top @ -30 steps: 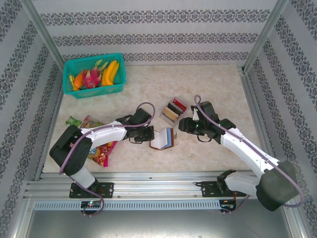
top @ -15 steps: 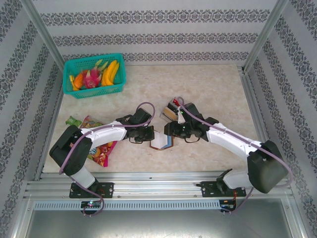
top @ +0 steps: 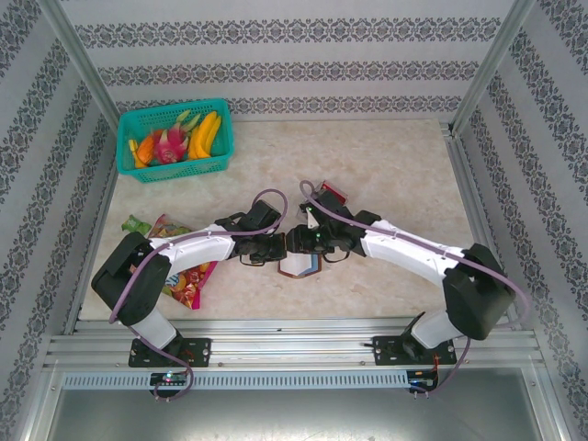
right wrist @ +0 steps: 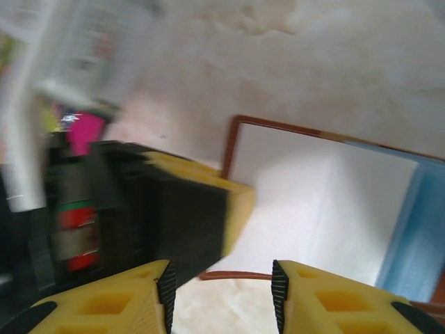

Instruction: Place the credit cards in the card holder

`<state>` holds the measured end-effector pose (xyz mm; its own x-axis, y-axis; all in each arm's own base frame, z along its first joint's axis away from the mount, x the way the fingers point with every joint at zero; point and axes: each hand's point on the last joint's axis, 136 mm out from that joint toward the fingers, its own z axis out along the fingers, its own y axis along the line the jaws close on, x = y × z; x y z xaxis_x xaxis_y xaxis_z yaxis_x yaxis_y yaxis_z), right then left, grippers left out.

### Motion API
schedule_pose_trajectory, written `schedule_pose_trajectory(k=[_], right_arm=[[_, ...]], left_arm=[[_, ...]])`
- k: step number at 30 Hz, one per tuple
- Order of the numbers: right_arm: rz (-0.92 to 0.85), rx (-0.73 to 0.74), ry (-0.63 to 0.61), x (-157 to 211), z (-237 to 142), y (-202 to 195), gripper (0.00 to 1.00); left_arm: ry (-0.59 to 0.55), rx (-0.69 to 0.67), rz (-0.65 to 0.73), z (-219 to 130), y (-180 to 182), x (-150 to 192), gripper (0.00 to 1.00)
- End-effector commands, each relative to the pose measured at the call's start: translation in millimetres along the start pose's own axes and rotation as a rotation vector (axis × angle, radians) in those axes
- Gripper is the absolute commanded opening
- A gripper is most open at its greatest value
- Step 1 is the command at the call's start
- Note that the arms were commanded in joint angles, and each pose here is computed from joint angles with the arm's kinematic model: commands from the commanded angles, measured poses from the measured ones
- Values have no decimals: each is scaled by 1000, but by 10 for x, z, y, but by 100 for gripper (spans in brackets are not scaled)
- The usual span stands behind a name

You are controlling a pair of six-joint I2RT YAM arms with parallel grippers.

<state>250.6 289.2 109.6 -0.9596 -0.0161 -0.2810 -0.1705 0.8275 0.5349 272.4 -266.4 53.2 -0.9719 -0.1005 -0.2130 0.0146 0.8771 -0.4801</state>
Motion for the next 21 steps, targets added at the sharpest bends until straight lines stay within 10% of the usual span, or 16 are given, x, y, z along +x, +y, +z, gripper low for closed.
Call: schedule_pose_trajectory(k=[1, 15, 21], right_arm=[[49, 129, 10, 30, 103, -259, 42], [147, 322, -5, 120, -58, -958, 41], [212, 69, 22, 117, 134, -729, 43]], left_arm=[[-22, 28, 1, -51, -59, -6, 1], [-14, 18, 3, -24, -28, 12, 1], [-12, 16, 7, -7, -23, 13, 1]])
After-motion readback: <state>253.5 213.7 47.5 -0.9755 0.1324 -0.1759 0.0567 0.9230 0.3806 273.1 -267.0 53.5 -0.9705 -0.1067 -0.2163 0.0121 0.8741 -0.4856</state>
